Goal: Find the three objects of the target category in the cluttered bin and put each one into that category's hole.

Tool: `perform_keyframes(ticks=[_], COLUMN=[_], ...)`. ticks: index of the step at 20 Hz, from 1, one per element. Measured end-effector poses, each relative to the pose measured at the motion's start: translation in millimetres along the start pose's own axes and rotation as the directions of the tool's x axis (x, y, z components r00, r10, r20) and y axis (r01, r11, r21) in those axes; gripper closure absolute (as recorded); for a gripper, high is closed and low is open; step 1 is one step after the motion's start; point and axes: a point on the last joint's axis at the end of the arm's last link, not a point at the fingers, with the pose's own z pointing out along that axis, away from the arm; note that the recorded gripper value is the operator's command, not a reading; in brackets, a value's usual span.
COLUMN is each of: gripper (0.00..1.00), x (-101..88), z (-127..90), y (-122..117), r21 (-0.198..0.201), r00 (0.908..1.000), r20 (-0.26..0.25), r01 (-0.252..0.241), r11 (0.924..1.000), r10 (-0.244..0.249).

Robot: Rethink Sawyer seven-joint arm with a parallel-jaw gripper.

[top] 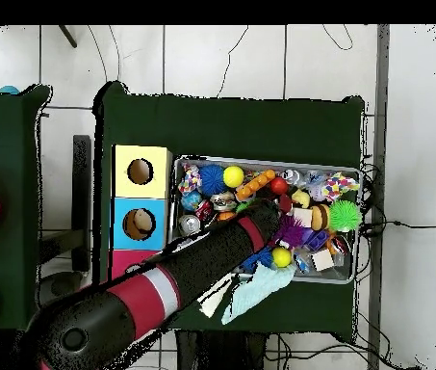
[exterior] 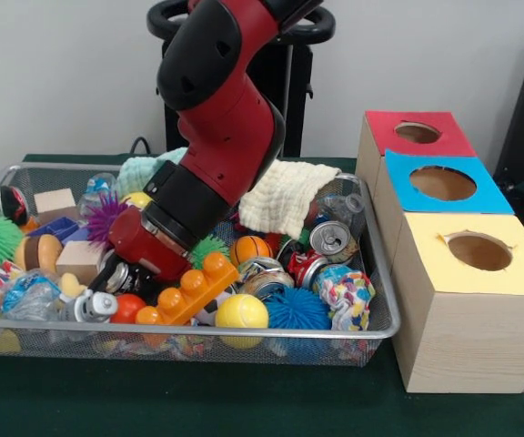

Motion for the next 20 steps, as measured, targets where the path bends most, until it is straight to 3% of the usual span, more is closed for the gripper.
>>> perform_keyframes(ticks=[9,16,20], gripper=[0.00,0.00,0.00], x=[-0.5,4.4,2.6], z=[6.8,16.1,18.4], y=[0.4,-6.3,-6.7], r21=[0.050,0.110,0.121], r00=[1.0000,0.9975,0.9959], r20=[-0.007,-0.051,-0.064], r01=[-0.005,0.054,0.072], r11=[0.9987,0.9925,0.9900], r10=[0.006,-0.048,-0.065])
